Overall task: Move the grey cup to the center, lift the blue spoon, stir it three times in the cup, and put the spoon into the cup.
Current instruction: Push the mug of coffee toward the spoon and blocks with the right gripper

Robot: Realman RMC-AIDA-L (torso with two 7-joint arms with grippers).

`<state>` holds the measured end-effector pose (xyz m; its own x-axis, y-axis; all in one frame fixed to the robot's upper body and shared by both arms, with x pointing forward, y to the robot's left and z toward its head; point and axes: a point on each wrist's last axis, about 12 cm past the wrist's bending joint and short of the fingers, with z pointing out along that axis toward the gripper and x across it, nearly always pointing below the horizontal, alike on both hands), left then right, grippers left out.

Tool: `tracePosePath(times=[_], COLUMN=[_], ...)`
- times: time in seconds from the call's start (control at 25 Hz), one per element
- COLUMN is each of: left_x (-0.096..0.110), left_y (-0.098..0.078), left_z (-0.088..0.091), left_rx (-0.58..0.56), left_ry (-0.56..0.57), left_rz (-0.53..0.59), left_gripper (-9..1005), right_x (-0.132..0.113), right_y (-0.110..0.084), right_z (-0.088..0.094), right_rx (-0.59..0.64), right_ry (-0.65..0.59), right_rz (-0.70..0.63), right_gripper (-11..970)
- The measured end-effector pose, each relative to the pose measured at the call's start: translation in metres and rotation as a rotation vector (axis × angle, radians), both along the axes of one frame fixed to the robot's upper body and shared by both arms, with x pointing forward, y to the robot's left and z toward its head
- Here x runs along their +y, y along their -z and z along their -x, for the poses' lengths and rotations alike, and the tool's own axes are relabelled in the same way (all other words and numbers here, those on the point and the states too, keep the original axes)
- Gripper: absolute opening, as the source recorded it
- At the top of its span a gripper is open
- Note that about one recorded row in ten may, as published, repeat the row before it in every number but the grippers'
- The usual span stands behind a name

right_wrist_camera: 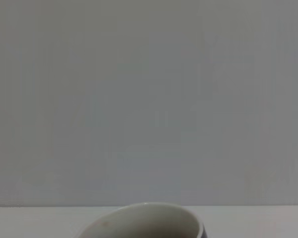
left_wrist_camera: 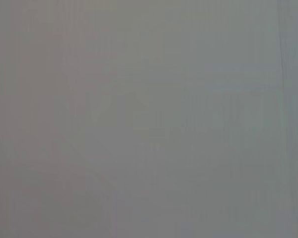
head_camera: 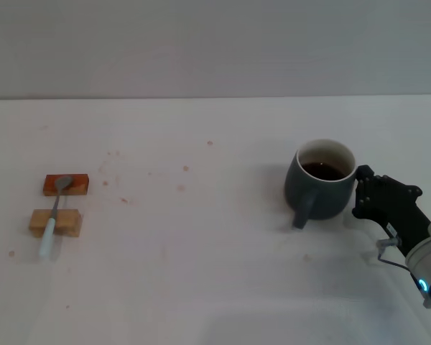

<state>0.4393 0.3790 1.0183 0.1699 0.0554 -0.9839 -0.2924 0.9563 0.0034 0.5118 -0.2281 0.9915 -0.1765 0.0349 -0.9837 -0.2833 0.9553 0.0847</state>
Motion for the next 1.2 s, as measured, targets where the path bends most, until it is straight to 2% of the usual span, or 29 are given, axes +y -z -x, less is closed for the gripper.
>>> tracePosePath(times=[0.56, 1.2], left_x=[0.001, 0.001], left_y=[0.001, 0.000], left_z=[0.003, 0.004], left_rx=[0.006, -0.006], left_ry=[-0.006, -0.005], left_rz=[0.000, -0.004], left_gripper=[811, 812], right_x=[-0.012, -0.008], right_y=[-0.001, -0.003], right_z=[-0.007, -0.018], right_rx=[-0.005, 0.012], right_ry=[0.028, 0.017], right_rz=[0.033, 0.047], right_gripper=[-1, -1])
